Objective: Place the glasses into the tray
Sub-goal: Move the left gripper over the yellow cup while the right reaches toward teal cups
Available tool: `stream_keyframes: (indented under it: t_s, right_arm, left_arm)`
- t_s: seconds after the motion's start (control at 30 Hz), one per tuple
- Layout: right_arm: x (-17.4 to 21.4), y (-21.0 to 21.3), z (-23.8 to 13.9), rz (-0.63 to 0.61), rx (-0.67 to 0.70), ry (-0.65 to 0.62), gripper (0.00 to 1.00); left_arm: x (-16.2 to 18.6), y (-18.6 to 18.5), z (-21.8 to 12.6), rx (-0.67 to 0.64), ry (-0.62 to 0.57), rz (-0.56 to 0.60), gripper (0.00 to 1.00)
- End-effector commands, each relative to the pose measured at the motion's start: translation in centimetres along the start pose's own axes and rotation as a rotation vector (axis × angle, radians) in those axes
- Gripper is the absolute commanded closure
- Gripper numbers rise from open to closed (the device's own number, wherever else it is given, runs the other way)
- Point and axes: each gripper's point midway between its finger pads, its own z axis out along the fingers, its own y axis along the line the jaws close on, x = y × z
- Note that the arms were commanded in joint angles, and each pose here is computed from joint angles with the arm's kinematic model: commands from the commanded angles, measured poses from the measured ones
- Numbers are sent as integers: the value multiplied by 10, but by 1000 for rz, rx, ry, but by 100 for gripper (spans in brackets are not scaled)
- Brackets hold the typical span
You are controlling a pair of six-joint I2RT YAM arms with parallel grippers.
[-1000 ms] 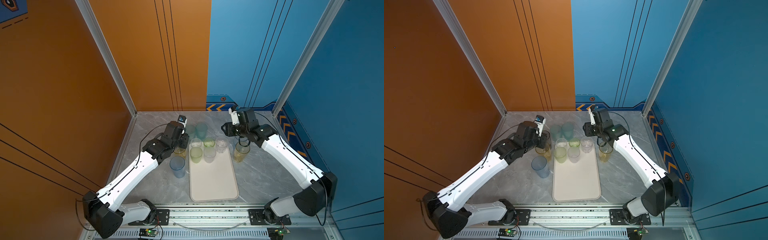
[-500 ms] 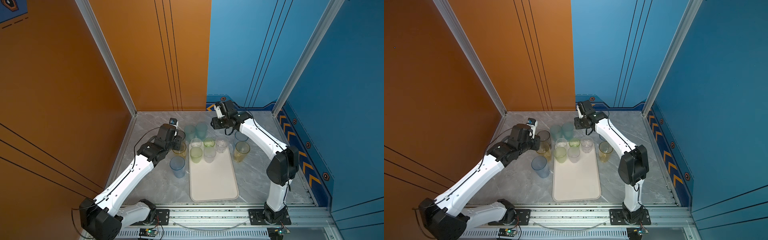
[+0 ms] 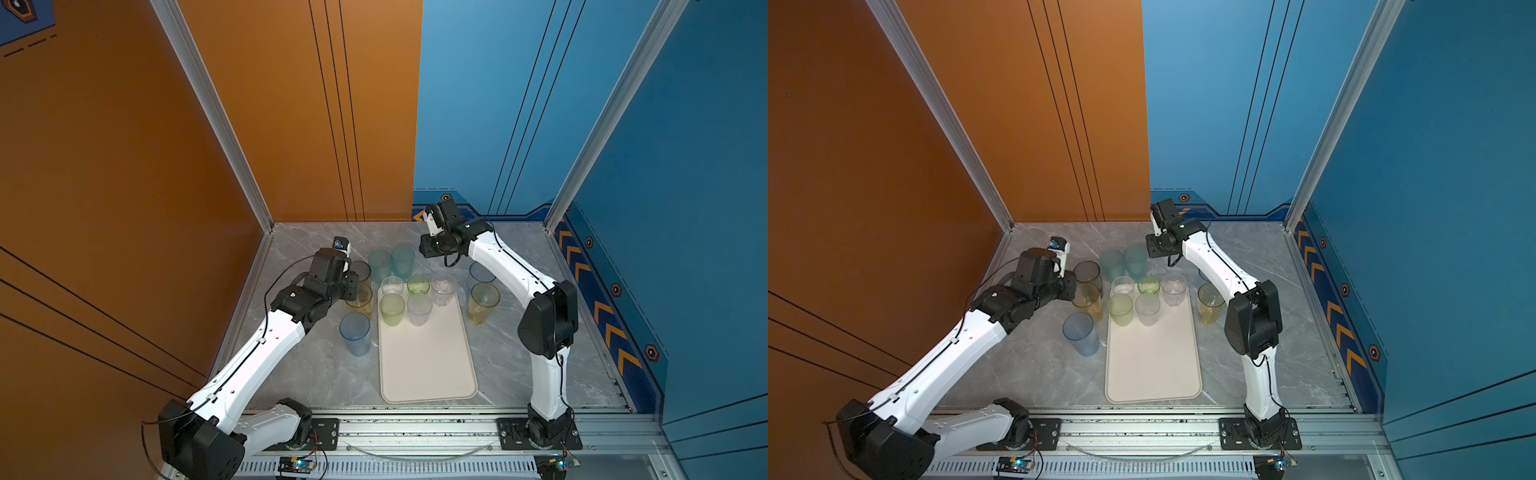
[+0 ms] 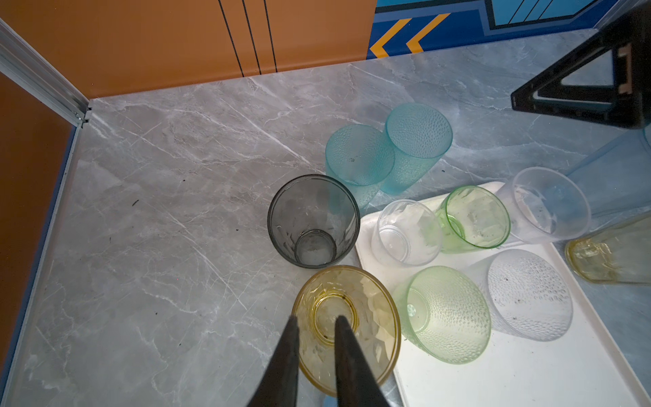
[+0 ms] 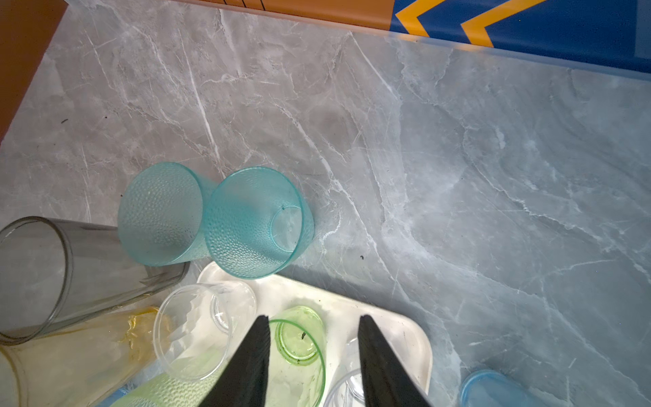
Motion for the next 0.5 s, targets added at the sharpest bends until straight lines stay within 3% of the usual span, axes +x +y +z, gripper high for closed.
stream_keyframes:
  t_s: [0.0, 0.47]
  right_arm:
    - [3, -4, 1, -4, 19, 28, 61]
    - [-3, 9, 36, 17, 5, 40, 63]
  left_arm:
    - [2, -1, 3, 23, 5, -17, 79]
    - [10, 8, 5, 19, 19, -35, 79]
